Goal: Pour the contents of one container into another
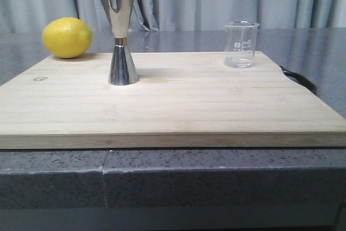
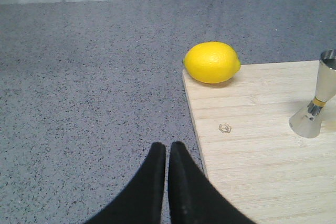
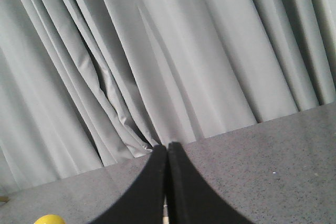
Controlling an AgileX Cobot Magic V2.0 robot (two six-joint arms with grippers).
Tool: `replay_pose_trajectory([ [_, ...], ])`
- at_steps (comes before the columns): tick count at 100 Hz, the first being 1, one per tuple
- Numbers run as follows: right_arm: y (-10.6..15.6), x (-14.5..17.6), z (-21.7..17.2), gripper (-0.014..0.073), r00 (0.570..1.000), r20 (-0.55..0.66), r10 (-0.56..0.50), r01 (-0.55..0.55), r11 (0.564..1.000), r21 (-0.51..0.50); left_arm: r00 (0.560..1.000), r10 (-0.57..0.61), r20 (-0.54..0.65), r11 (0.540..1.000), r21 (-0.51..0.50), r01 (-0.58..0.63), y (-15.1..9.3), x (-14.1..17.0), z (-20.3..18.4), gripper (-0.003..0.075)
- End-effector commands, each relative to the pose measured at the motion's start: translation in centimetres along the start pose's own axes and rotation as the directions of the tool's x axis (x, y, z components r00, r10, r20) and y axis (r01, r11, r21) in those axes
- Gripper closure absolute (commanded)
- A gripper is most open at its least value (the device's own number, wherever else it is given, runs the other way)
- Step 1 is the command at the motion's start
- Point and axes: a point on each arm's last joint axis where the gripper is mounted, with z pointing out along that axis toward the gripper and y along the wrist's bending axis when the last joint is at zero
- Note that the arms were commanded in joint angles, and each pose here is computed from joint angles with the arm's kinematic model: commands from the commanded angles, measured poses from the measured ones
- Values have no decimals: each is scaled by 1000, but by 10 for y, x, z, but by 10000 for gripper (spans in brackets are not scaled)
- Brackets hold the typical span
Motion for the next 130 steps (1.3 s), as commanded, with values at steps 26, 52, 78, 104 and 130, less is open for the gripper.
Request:
replay_pose_trajectory([
  [26,1,-8,1,660,1000,24,-11,11,1000,11,993,-12,120,1000,14,10,-1,-8,-7,739],
  [52,2,-7,1,660,1000,22,-11,11,1000,6,967,-26,254,996,-75,47,7,41,-15,739],
  [78,2,-7,1,660,1000,22,-11,11,1000,6,922,-14,387,997,-61,41,8,111,11,739],
  [104,2,-7,1,660,1000,21,-11,11,1000,5,879,-6,476,999,-32,25,7,148,34,739],
  [130,2,-7,1,660,1000,21,-11,11,1000,5,871,-6,491,999,-28,23,6,150,35,739],
])
